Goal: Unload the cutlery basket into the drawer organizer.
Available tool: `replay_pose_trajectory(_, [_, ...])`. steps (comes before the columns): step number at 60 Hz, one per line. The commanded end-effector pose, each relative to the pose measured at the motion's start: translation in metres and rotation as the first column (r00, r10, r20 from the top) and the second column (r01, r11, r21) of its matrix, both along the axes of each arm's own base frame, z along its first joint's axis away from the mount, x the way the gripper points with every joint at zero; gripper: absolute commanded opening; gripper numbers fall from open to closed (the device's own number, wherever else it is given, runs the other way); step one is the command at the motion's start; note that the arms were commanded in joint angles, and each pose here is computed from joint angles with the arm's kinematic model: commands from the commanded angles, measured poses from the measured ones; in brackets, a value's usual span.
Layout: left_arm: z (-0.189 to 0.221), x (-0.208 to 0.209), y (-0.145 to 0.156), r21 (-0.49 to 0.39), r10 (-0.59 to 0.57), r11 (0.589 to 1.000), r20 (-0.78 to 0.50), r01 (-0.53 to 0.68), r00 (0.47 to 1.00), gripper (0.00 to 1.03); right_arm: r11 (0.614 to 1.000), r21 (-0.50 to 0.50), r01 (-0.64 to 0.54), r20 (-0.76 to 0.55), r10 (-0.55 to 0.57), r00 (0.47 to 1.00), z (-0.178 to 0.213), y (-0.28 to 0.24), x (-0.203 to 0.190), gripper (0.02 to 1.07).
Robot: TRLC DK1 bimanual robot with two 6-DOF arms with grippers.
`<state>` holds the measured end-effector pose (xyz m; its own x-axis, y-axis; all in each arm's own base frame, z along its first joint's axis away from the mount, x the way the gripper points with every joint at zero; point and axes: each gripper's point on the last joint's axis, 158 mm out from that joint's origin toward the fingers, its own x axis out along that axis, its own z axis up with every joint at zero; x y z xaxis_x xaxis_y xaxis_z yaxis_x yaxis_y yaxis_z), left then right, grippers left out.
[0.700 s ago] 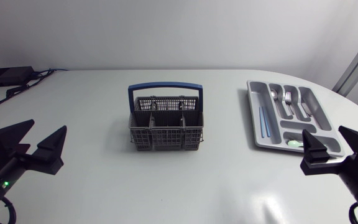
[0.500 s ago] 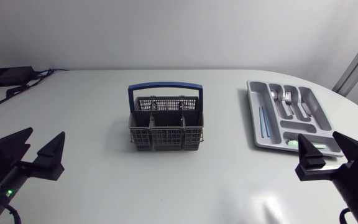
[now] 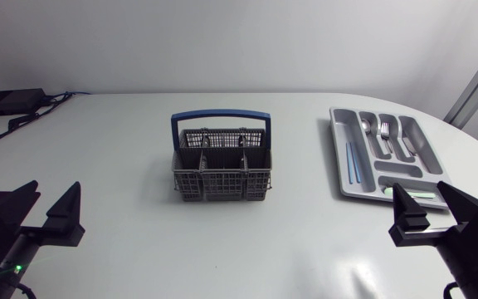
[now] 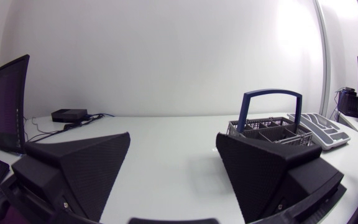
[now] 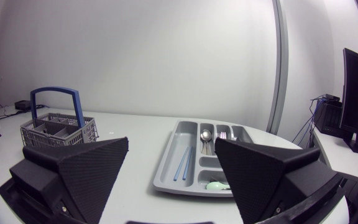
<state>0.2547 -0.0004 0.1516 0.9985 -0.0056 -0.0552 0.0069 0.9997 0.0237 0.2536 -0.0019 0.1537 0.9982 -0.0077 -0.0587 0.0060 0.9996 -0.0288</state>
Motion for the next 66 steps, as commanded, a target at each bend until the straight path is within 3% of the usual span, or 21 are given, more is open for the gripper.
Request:
replay_pose_trajectory(1, [-0.0202, 0.0005, -0.0022, -0.025, -0.007, 1.0, -0.042, 0.006, 0.999, 0.97, 1.0, 0.028, 0.004, 0.002, -0.004, 1.0, -0.0046, 0.0, 0.0007, 1.02])
replay_pose_trajectory(66, [-0.0202, 0.0005, -0.0022, -0.025, -0.007, 1.0, -0.042, 0.006, 0.999, 0.99, 1.0, 0.028, 0.004, 0.002, -0.004, 1.0, -0.0046, 0.0, 0.0007, 1.02])
